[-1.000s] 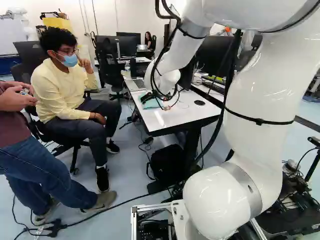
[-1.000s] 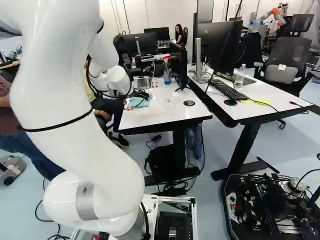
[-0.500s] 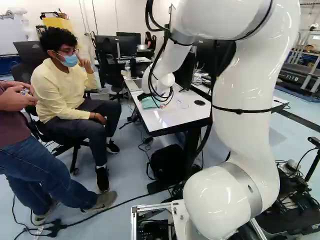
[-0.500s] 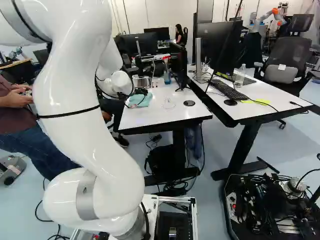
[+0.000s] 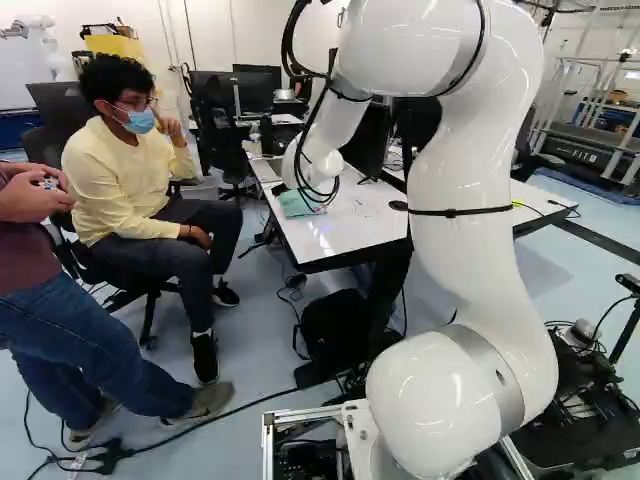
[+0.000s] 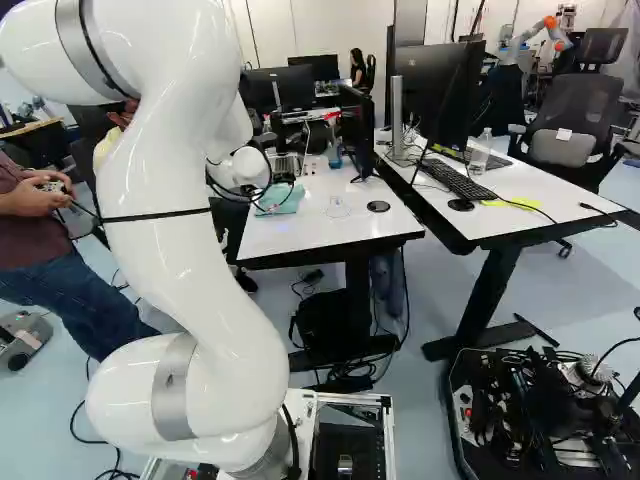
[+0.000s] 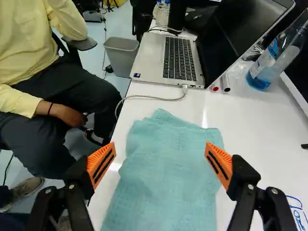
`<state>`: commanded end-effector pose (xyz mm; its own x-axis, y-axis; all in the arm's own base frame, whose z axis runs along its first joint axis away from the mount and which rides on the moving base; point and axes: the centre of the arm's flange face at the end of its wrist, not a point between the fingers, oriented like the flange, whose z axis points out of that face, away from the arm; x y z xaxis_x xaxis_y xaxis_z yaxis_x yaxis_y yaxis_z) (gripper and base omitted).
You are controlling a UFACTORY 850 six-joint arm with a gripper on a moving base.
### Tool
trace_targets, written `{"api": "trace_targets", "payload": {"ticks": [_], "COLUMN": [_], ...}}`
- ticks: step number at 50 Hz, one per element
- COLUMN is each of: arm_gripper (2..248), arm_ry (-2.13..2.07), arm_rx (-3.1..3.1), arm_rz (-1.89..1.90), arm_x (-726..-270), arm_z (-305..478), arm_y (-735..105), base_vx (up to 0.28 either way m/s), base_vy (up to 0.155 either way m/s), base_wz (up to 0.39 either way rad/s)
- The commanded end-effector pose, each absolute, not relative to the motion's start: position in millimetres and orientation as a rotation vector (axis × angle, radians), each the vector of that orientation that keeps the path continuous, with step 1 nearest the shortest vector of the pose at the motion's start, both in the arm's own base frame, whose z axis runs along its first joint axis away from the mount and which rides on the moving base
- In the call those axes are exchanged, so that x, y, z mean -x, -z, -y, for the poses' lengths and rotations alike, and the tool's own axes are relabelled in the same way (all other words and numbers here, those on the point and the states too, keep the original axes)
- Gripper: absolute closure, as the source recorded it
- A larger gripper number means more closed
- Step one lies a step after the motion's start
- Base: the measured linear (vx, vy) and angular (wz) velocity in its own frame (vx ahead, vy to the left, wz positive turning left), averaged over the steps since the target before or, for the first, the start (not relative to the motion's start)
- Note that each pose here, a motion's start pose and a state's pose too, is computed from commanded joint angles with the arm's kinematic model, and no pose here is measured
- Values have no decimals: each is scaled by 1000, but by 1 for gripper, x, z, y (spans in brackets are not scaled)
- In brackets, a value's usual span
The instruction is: Clean the table with the green towel
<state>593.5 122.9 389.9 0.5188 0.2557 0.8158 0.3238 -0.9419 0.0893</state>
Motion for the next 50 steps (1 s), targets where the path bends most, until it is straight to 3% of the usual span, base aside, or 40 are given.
{"api": "trace_targets", "payload": {"ticks": [26,50], "arm_gripper": [3,3], "arm_ry": [1382,1151], "arm_rx": [2707,2828], "arm_rz": [455,240], "arm_x": [-613,-588], "arm_z": [-121,-115], "arm_y": [-384,-397], "base_vx": [0,0], "base_vy": [0,0], "base_wz": [0,0]}}
